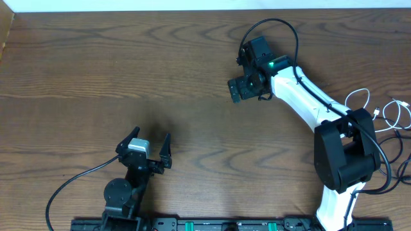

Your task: Untangle cables

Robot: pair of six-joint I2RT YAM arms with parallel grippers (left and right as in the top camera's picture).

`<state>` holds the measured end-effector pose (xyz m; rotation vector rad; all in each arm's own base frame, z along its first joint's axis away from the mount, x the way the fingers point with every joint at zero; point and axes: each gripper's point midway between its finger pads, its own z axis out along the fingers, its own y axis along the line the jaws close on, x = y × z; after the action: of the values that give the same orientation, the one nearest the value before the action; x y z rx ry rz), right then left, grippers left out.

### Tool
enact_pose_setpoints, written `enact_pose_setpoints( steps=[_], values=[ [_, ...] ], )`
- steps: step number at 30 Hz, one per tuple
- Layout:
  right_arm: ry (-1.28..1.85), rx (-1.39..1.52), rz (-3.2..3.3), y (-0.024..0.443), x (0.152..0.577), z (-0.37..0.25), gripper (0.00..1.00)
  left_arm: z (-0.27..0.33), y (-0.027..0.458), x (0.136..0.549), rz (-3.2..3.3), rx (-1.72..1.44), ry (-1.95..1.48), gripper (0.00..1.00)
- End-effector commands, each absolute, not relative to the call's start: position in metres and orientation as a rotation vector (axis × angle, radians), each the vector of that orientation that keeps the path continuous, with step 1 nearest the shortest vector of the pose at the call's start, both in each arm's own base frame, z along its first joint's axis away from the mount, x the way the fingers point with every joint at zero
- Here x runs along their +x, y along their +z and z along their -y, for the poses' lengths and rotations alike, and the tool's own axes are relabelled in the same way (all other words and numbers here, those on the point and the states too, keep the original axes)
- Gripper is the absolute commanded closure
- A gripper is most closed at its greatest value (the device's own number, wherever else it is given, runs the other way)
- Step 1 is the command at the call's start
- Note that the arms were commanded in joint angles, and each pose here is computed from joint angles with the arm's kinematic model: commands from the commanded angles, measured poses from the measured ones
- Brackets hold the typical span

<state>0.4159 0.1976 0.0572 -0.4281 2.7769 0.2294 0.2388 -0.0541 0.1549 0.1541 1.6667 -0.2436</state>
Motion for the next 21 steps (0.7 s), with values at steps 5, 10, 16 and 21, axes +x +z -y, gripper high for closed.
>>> enact_pose_setpoints(
  steps=[5,10,16,21],
  values=[
    [0.233,-0.435,-2.725,0.078,0.421,-0.2,0.01,0.058,0.14,0.237,-1.71,0.183,-0.249,0.12],
    [0.22,-0.433,-2.716,0.081,0.421,-0.199,0.01,0.058,0.14,0.237,-1.71,0.183,-0.249,0.13],
    [0.196,-0.424,-2.694,0.106,0.414,-0.192,0.01,0.058,0.14,0.237,-1.71,0.183,-0.249,0.13],
    [0.152,-0.394,-2.615,0.143,0.414,-0.182,0.01,0.058,0.14,0.237,-1.71,0.183,-0.249,0.12]
  ],
)
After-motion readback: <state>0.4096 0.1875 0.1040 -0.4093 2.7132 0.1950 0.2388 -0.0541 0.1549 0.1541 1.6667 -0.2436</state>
